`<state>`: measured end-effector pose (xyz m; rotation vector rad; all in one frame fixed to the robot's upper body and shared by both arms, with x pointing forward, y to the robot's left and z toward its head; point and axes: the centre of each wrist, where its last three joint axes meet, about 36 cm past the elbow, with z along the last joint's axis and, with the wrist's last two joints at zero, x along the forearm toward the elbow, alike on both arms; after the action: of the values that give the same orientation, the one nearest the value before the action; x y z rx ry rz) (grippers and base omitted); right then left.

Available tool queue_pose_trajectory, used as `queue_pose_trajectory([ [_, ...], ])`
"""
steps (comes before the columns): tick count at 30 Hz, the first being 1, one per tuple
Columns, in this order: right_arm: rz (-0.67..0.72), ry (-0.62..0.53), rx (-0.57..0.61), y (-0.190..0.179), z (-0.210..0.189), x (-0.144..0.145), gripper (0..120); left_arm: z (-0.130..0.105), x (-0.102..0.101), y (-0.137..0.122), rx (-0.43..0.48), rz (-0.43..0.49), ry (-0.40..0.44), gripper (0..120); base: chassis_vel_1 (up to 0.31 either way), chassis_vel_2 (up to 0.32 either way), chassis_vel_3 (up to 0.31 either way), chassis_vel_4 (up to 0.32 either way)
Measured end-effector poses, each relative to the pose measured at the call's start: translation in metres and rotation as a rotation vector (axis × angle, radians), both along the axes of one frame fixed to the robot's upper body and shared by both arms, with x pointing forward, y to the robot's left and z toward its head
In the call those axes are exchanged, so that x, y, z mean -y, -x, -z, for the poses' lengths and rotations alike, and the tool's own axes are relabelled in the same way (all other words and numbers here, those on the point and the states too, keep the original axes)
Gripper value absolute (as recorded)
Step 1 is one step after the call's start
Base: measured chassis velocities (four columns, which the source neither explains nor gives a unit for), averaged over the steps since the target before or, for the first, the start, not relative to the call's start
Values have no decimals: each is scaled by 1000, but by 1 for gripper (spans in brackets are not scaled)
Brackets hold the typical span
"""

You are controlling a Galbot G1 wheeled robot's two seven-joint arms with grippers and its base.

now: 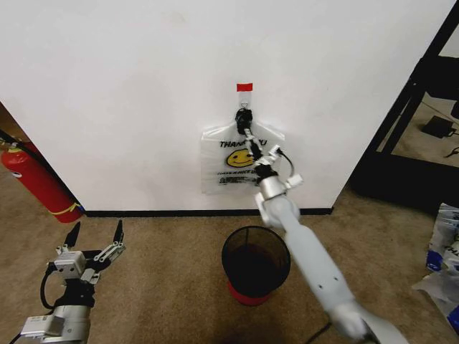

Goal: Pick up the garbage bag from the wall and place it over the trash bin.

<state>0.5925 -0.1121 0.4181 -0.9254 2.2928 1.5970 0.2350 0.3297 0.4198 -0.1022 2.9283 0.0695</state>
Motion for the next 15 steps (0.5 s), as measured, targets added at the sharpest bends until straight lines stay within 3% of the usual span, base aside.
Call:
queue_pose_trajectory([
  [15,2,21,18,-2,29,18,100,2,5,3,0,-14,4,100,0,0,0,0],
])
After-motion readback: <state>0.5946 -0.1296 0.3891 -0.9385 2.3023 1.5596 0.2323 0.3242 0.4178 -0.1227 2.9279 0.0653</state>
